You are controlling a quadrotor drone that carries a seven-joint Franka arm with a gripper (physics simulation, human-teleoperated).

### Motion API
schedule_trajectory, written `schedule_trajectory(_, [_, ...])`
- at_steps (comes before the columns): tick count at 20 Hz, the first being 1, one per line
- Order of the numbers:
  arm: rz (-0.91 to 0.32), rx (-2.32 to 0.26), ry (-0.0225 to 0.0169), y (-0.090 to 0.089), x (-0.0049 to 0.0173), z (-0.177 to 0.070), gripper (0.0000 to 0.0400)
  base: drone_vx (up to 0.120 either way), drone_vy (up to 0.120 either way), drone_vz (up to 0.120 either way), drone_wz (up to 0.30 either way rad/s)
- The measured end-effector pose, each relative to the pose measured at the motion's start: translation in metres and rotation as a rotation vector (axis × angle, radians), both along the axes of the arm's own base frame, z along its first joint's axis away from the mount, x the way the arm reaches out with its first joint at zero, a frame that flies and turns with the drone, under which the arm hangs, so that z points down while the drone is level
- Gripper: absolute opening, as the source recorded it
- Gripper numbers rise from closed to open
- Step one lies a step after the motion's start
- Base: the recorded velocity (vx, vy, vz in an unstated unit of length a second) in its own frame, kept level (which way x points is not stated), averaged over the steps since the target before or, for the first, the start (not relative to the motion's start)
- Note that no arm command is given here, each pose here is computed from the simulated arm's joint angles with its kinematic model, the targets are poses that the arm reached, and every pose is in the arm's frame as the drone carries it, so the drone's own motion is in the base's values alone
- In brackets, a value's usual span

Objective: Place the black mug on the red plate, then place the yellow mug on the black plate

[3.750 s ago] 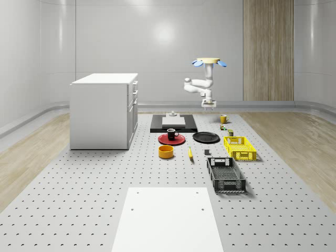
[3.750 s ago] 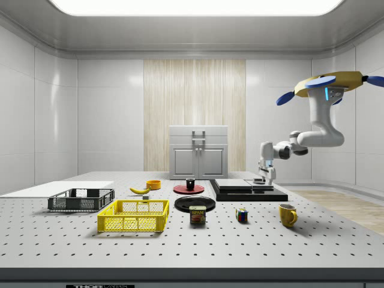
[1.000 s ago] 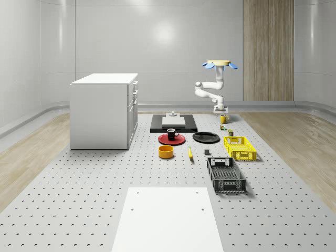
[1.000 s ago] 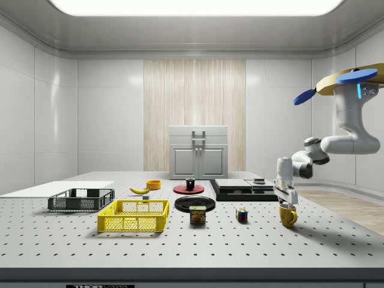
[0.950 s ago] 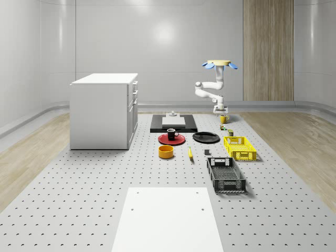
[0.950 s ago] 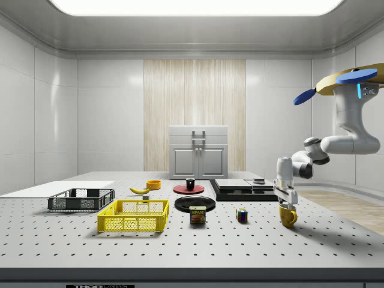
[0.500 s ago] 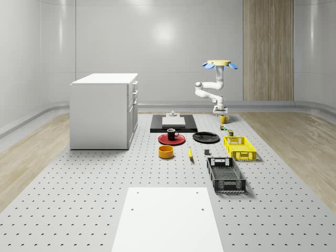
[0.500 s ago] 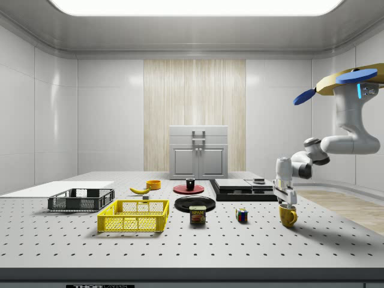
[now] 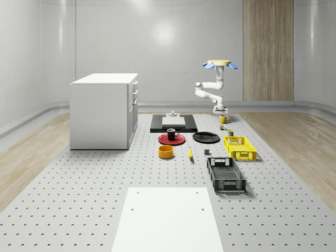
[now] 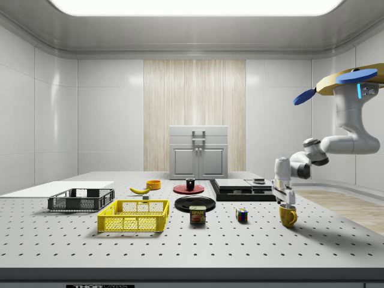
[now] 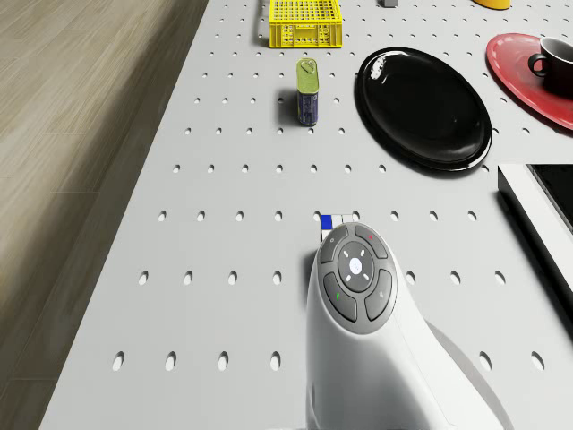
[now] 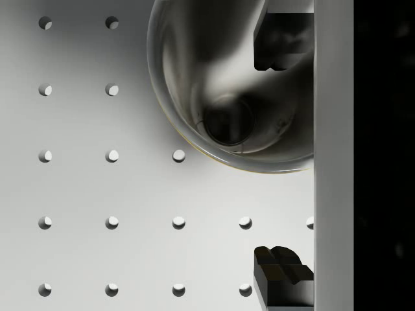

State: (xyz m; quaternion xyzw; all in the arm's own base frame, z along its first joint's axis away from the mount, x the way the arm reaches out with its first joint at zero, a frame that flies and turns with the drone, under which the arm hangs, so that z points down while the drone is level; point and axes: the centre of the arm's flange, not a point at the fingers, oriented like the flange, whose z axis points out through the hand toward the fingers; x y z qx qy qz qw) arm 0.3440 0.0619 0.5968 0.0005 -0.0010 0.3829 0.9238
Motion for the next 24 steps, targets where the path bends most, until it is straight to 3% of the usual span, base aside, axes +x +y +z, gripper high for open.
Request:
schedule_trajectory(1, [0.000, 0.000, 0.0000, 0.000, 0.0002, 0.000, 0.0318, 0.000, 0.000, 0.000, 0.000])
schedule_trajectory(3, [0.000, 0.000, 0.0000, 0.000, 0.0004, 0.000, 0.0236, 0.000, 0.000, 0.000, 0.000])
schedule_trajectory(7, [0.000, 0.000, -0.0001, 0.000, 0.0006, 0.000, 0.0156, 0.000, 0.000, 0.000, 0.000])
schedule_trajectory(11, [0.000, 0.000, -0.0001, 0.000, 0.0007, 0.000, 0.0127, 0.000, 0.000, 0.000, 0.000])
schedule_trajectory(17, [0.000, 0.000, -0.0001, 0.000, 0.0007, -0.014, 0.0114, 0.000, 0.000, 0.000, 0.000])
schedule_trajectory(24, [0.000, 0.000, 0.0001, 0.000, 0.0007, -0.039, 0.0111, 0.029, -0.029, 0.114, 0.000])
